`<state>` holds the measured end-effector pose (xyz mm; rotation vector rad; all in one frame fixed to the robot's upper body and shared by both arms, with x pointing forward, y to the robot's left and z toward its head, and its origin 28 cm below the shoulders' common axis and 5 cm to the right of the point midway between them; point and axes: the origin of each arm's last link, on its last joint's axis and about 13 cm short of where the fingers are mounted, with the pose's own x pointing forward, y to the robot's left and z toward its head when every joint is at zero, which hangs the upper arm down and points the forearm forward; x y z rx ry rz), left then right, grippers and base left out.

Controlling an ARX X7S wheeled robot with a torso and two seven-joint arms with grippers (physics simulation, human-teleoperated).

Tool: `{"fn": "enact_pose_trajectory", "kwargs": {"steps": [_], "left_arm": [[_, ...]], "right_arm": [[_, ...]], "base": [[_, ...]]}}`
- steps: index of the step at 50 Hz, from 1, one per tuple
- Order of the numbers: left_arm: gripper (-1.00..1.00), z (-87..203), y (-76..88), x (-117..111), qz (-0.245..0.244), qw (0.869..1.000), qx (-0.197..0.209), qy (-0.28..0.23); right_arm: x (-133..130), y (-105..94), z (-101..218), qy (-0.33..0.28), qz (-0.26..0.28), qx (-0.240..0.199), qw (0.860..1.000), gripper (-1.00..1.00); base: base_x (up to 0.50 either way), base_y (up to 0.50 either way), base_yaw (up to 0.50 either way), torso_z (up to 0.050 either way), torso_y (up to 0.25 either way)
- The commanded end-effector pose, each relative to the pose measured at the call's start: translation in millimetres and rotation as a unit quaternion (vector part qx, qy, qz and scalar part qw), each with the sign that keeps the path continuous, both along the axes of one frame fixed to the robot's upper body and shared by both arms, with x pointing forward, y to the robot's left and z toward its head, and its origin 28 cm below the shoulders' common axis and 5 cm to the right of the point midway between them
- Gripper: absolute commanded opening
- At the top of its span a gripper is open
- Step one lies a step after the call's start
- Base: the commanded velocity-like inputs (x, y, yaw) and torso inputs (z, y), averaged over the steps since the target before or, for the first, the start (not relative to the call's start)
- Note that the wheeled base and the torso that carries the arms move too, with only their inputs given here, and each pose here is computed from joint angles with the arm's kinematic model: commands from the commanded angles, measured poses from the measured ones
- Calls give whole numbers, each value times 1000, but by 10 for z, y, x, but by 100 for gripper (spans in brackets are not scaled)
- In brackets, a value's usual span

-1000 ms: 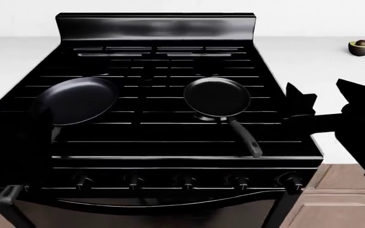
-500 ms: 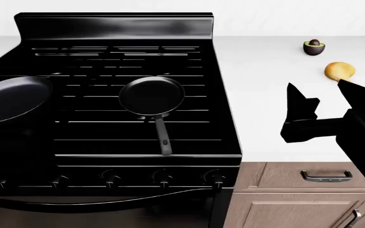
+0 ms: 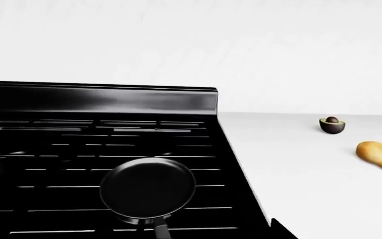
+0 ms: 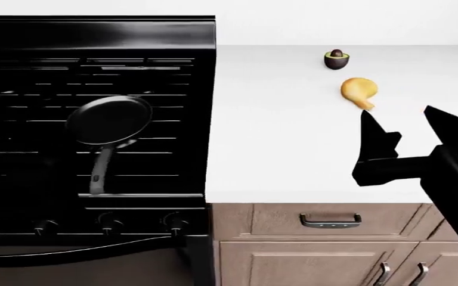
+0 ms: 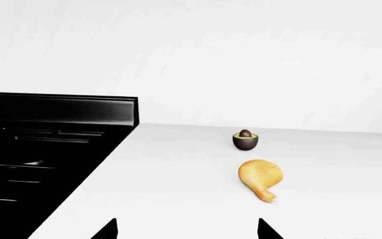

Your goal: Place both pans onto different burners. Then place the avocado and the chicken breast on different pans.

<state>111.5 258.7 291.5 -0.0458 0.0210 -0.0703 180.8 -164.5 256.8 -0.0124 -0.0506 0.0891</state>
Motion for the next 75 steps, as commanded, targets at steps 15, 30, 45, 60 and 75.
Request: {"fn": "enact_pose_trajectory", "kwargs": {"steps": [15, 30, 45, 60, 75], "left_arm": [[100, -22, -10, 4, 0, 1000, 3, -1], [100, -87, 13, 50, 3, 1000, 5, 3], [100, -18, -39, 164, -2, 1000, 6, 11], [100, 197, 88, 963, -43, 998, 44, 14], [100, 294, -54, 1475, -36, 998, 50, 29]], "right_arm": [[12, 11, -59, 16, 21, -13, 1000, 100], [9, 15, -61, 16, 19, -15, 1000, 100], [108, 33, 47, 27, 16, -11, 999, 100], [345, 182, 552, 42, -43, 0, 998, 100], [839, 89, 413, 94, -44, -11, 995, 100]], "base": [[0, -500, 0, 0, 0], [0, -500, 0, 1, 1], [0, -432, 0, 0, 0], [0, 0, 0, 33, 50], [158, -13, 0, 32, 7]]}}
